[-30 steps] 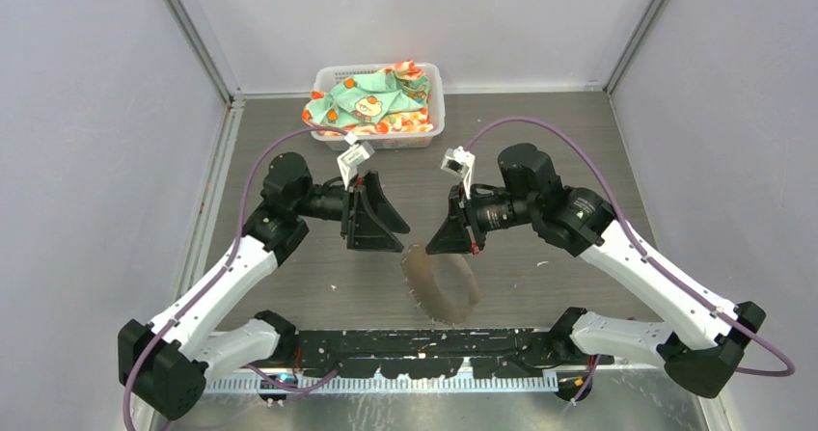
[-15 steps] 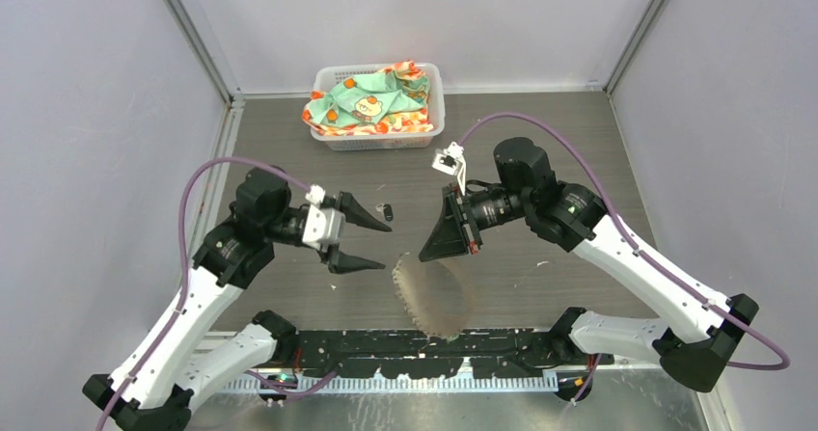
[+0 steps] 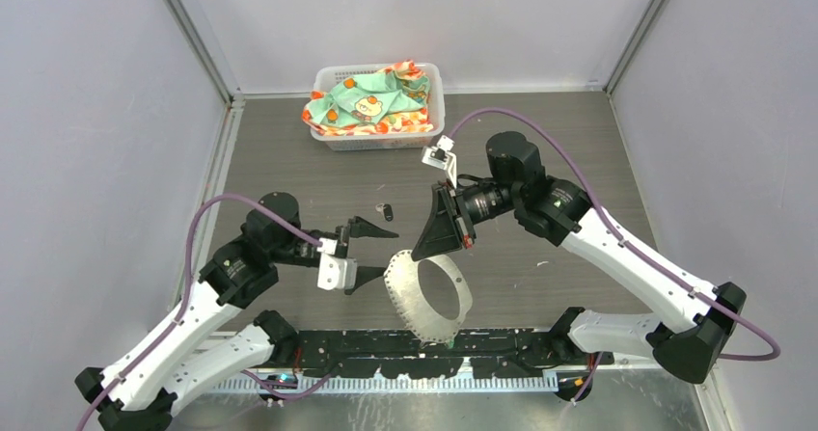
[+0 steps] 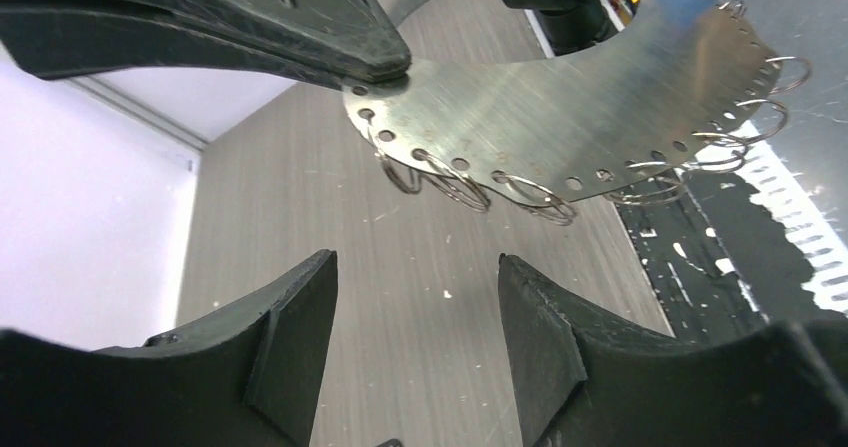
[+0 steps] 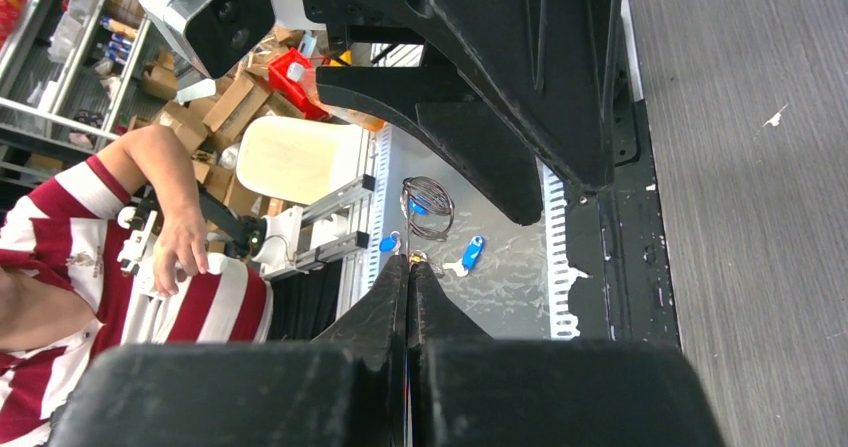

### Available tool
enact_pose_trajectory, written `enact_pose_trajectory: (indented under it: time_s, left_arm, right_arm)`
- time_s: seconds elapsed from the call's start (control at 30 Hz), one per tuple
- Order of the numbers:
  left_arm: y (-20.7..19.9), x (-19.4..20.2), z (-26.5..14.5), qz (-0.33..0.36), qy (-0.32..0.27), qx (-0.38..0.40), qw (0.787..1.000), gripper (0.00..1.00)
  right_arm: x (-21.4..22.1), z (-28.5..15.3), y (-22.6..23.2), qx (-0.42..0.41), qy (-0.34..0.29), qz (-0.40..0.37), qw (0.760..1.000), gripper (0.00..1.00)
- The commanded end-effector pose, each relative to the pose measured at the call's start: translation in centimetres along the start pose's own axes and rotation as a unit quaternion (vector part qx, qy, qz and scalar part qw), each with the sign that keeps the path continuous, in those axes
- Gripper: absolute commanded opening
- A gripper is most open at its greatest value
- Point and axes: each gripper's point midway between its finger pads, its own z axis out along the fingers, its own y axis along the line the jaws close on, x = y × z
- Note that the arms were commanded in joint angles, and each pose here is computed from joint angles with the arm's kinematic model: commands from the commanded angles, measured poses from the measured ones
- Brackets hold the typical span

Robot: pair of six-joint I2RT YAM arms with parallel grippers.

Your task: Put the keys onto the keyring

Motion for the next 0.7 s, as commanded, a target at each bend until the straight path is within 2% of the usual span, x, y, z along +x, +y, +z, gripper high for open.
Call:
enact_pose_trajectory:
  time_s: [0.0, 0.67]
  left_arm:
    - [2.0, -2.3, -0.3, 0.055, -0.029, -0.039, 0.997, 0.61]
    - [1.7, -6.4, -1.0, 0.021, -0.083, -0.027, 0.996, 0.41]
  right_arm:
    - [-0.3, 0.0, 1.4, -0.032, 0.004, -0.011, 0.999, 0.01]
    - [0.5, 0.5, 0.3, -0.025, 0.023, 0.008, 0.999, 0.01]
